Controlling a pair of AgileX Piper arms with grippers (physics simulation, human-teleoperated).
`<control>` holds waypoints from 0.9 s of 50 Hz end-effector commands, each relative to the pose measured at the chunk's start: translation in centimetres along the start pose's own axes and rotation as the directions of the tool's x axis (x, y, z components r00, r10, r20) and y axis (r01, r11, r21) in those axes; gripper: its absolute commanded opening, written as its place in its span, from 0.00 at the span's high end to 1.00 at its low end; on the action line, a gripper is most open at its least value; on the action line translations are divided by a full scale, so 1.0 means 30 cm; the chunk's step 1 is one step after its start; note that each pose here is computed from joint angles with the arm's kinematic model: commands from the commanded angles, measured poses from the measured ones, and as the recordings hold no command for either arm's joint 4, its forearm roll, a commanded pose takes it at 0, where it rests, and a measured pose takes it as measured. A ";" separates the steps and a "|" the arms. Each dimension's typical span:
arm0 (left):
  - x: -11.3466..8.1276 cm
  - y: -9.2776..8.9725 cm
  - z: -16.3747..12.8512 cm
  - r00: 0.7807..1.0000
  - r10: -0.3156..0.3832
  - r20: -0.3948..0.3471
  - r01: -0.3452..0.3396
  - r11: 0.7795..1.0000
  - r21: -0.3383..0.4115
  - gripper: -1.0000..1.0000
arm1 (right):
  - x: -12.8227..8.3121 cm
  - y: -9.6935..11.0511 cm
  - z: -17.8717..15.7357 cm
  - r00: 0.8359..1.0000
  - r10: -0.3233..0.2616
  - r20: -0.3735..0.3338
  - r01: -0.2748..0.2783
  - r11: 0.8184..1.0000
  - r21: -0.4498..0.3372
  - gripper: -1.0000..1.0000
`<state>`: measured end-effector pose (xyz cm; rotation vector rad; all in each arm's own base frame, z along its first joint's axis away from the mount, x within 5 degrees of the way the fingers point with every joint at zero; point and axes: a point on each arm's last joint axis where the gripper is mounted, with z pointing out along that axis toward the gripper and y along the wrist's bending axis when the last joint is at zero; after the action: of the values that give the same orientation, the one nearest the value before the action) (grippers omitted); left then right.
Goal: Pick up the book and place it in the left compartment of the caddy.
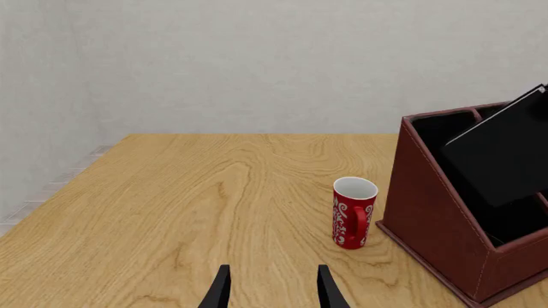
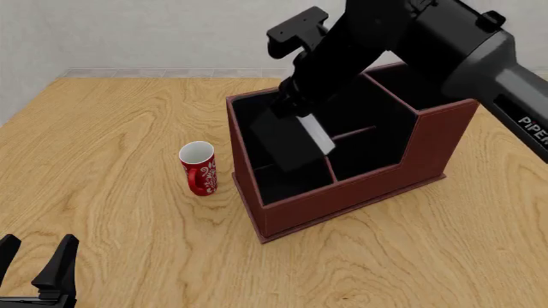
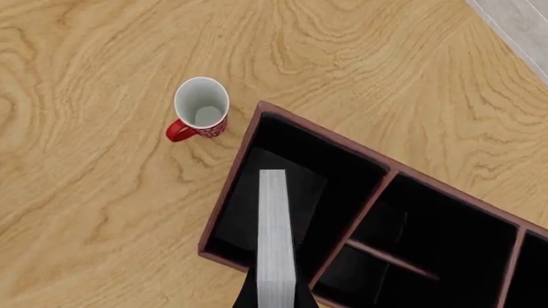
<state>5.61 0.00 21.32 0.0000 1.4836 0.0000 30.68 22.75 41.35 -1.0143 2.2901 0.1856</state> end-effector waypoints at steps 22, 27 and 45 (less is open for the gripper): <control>0.000 0.000 0.000 1.000 0.000 0.000 0.000 1.000 0.000 0.00 | 0.033 0.042 0.121 0.999 0.048 -0.011 -0.048 0.999 -0.016 1.00; 0.000 0.000 0.000 1.000 0.000 0.000 0.000 1.000 0.000 0.00 | 0.038 0.041 0.140 0.998 0.053 -0.015 -0.053 0.998 -0.016 1.00; 0.000 0.000 0.000 1.000 0.000 0.000 0.000 1.000 0.000 0.00 | 0.058 0.008 0.188 0.997 0.079 -0.024 -0.079 0.997 0.000 1.00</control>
<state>5.61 0.00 21.32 0.0000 1.4836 0.0000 32.06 24.04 36.13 -0.9755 2.3485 0.1992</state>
